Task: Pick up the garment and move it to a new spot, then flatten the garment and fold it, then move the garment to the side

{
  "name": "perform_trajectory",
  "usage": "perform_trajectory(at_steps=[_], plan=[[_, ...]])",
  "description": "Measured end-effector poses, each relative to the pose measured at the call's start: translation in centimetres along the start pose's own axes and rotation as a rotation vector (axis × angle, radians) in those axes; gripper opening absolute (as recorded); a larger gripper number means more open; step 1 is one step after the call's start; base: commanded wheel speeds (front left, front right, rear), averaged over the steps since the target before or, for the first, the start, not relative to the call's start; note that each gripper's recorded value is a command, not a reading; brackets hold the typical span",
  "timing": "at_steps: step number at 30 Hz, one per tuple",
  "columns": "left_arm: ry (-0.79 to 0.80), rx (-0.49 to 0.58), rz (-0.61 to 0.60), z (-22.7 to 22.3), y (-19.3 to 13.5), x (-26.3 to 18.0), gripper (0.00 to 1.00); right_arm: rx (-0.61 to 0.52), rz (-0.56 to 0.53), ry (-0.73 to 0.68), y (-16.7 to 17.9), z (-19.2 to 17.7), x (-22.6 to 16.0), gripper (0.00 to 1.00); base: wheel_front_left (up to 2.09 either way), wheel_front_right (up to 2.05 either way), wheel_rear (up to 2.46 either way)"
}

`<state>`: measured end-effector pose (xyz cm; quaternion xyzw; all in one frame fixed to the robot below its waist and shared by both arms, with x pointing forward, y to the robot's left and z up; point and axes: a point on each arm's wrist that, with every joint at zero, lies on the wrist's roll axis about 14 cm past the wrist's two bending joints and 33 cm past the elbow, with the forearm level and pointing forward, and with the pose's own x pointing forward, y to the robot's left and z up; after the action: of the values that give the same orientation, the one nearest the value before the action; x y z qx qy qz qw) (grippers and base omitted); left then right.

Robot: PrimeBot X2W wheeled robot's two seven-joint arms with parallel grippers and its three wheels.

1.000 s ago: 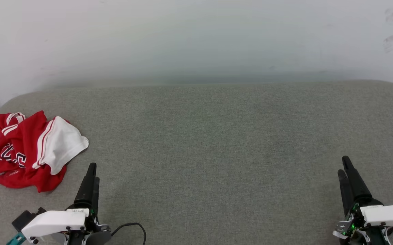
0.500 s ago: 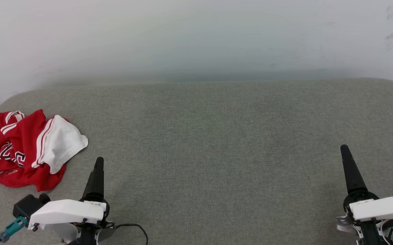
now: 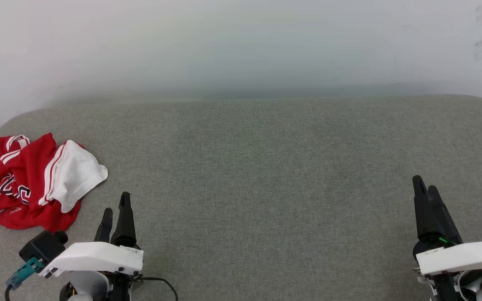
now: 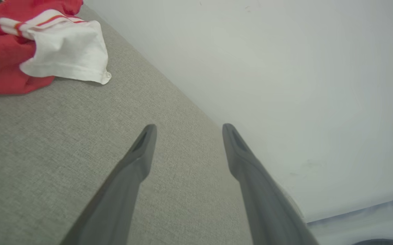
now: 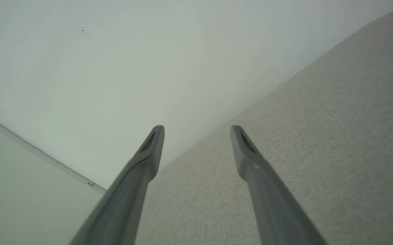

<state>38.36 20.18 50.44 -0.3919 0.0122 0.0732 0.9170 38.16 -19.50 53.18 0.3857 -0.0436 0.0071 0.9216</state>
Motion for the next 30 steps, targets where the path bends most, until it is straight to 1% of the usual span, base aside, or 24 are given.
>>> perform_trajectory(at_steps=[16,22,23,24,30], plan=[[-0.047,0.287,0.009,0.5,-0.3,-0.3,1.00,-0.256,0.058,-0.016,1.5,0.0,-0.1,1.00,0.00,0.00,0.00],[-0.065,0.369,0.012,0.6,-0.5,-0.3,1.00,-0.339,0.086,-0.027,2.3,0.0,0.1,1.00,0.00,0.00,0.00],[-0.065,0.369,0.012,0.6,-0.5,-0.3,1.00,-0.339,0.086,-0.027,2.3,0.0,0.1,1.00,0.00,0.00,0.00],[-0.072,0.405,0.006,0.6,-0.6,-0.3,1.00,-0.365,0.097,-0.034,2.5,0.1,0.1,1.00,0.00,0.00,0.00],[-0.091,0.474,-0.009,0.6,-1.2,-0.3,1.00,-0.438,0.117,-0.048,3.1,0.2,0.1,1.00,0.00,0.00,0.00]])
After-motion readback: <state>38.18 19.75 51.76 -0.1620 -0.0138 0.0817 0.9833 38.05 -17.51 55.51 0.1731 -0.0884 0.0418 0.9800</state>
